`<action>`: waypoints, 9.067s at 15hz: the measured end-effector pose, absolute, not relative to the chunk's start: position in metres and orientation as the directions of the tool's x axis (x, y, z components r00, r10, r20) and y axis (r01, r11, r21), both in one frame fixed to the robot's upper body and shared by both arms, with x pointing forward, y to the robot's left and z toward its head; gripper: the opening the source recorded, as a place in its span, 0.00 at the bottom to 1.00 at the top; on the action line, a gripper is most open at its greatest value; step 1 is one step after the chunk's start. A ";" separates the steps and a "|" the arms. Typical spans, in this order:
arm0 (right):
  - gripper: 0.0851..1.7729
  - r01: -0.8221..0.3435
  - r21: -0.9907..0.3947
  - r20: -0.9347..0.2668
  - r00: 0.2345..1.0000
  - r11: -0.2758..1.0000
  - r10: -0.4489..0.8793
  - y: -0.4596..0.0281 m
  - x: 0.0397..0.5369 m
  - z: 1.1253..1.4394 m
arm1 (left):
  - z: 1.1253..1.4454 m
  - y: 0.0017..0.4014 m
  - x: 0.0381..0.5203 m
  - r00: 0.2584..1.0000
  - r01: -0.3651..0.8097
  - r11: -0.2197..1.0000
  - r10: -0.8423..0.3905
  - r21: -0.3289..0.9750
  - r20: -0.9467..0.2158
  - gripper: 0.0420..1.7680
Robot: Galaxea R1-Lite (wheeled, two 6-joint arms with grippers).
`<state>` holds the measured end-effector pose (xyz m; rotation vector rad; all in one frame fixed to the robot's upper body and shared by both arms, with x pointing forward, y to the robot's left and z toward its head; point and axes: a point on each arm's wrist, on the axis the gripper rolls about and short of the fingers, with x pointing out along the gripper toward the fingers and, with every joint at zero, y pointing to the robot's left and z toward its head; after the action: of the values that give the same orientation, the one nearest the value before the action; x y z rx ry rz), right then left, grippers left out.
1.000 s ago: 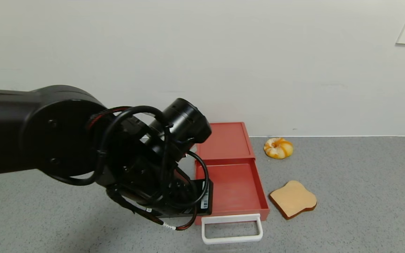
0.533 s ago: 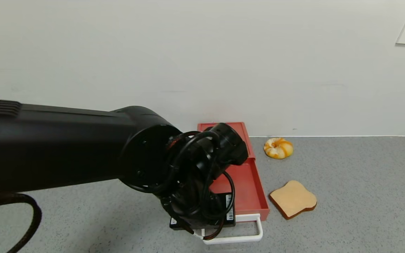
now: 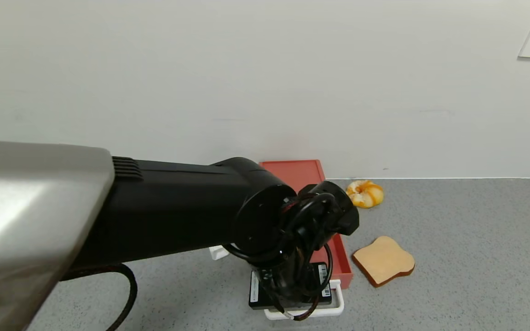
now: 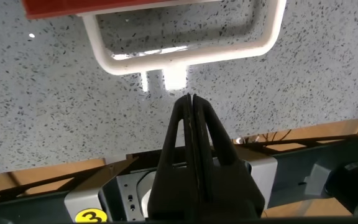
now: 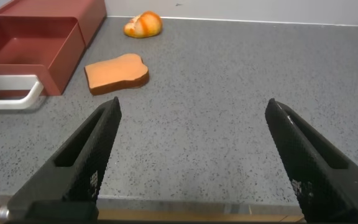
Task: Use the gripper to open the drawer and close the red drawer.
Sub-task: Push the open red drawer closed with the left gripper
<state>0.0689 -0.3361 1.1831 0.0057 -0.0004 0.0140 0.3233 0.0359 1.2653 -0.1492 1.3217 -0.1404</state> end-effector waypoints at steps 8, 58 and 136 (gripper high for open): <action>0.96 -0.014 0.006 0.000 1.000 1.000 0.014 -0.336 0.069 1.183 | 1.248 0.021 0.326 0.231 0.020 0.987 -0.157 -0.156 -0.960 0.04; 0.96 -0.014 0.006 0.000 1.000 1.000 0.014 -0.336 0.069 1.183 | 1.212 0.053 0.341 0.313 0.935 0.301 -0.466 0.185 -0.828 0.04; 0.96 -0.014 0.006 0.000 1.000 1.000 0.014 -0.336 0.069 1.183 | 1.226 0.076 0.473 0.549 0.815 0.393 -0.288 0.427 -0.785 0.04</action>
<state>0.0689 -0.3361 1.1831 0.0057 -0.0004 0.0140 0.4735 0.0761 1.2261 0.9106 0.6792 -0.7720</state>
